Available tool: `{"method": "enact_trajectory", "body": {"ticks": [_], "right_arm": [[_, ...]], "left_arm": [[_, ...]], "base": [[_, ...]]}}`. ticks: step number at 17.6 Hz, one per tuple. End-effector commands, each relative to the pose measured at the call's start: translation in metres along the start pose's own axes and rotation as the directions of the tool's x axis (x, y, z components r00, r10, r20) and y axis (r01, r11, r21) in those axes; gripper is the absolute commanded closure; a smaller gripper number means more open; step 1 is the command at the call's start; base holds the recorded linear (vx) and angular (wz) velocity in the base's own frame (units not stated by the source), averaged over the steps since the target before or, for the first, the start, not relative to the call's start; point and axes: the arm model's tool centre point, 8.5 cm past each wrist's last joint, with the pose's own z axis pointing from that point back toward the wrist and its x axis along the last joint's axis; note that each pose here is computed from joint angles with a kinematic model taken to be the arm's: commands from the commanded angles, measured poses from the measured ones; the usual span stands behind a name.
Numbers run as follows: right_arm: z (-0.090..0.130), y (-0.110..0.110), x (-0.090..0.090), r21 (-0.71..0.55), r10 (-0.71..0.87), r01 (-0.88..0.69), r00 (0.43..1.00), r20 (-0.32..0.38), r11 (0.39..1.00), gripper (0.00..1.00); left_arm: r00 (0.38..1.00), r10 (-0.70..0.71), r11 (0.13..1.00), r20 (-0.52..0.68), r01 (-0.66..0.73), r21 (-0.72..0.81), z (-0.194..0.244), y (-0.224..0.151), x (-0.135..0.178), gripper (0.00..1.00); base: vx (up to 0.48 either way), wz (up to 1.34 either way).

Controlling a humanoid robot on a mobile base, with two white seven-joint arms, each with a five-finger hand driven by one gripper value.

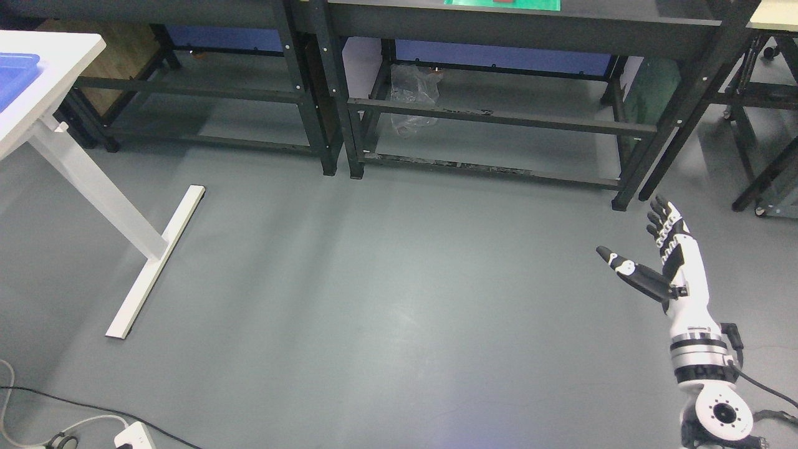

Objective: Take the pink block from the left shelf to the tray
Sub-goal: 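Drive toward the black shelf with the right hand raised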

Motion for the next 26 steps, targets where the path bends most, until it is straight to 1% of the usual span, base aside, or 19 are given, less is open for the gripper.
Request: {"method": "enact_trajectory", "body": {"ticks": [1,11,14,16,18,19,20,21,22,23,24,25,26], "right_arm": [[-0.001,-0.006,0.004,0.0,0.018,-0.019,1.0,0.011,1.0,0.0],[-0.003,-0.006,0.006,0.001,0.017,-0.017,1.0,0.019,1.0,0.0],[-0.003,-0.006,0.002,-0.001,0.016,-0.016,1.0,-0.001,1.0,0.0],[-0.004,-0.004,0.003,0.005,0.016,-0.016,1.0,0.003,1.0,0.0],[-0.005,0.0,0.004,0.015,0.06,-0.06,0.998,0.002,0.998,0.0],[-0.006,0.0,0.004,0.016,0.158,-0.158,0.987,-0.003,0.987,0.0],[-0.007,0.0,0.005,0.013,0.281,-0.281,0.96,-0.006,0.96,0.0],[-0.008,0.0,0.007,-0.002,0.433,-0.433,0.901,-0.01,0.901,0.0],[-0.01,0.006,0.01,0.003,0.583,-0.583,0.812,-0.001,0.812,0.0],[-0.011,0.018,0.013,0.013,0.732,-0.732,0.681,0.02,0.681,0.0],[-0.012,0.021,0.016,0.006,0.815,-0.815,0.579,0.032,0.579,0.0],[-0.013,0.021,0.021,-0.016,0.864,-0.865,0.501,0.039,0.502,0.0],[-0.013,0.02,0.023,-0.028,0.861,-0.86,0.508,0.04,0.509,0.0]], "left_arm": [[1.0,-0.004,1.0,-0.008,0.004,0.018,0.002,0.012,-0.005,0.0],[1.0,-0.004,1.0,-0.008,0.004,0.018,0.002,0.012,-0.005,0.0],[1.0,-0.004,1.0,-0.008,0.004,0.018,0.002,0.012,-0.005,0.0],[1.0,-0.004,1.0,-0.008,0.004,0.018,0.002,0.012,-0.005,0.0],[1.0,-0.004,1.0,-0.008,0.004,0.018,0.002,0.012,-0.005,0.0],[1.0,-0.004,1.0,-0.008,0.004,0.018,0.002,0.012,-0.005,0.0],[1.0,-0.004,1.0,-0.008,0.004,0.018,0.002,0.012,-0.005,0.0],[1.0,-0.004,1.0,-0.008,0.004,0.018,0.002,0.012,-0.005,0.0],[1.0,-0.004,1.0,-0.008,0.004,0.018,0.002,0.012,-0.005,0.0],[1.0,-0.004,1.0,-0.008,0.004,0.018,0.002,0.012,-0.005,0.0],[1.0,-0.004,1.0,-0.008,0.004,0.018,0.002,0.012,-0.005,0.0],[1.0,-0.004,1.0,-0.008,0.004,0.018,0.002,0.012,-0.005,0.0],[1.0,-0.004,1.0,-0.008,0.004,0.018,0.002,0.012,-0.005,0.0]], "base": [[0.0,0.0],[0.0,0.0],[0.0,0.0],[0.0,0.0],[0.0,0.0],[0.0,0.0],[0.0,0.0],[0.025,0.0],[0.025,0.0],[0.04,0.01],[0.042,0.0],[0.042,0.0],[0.069,0.02]]}}
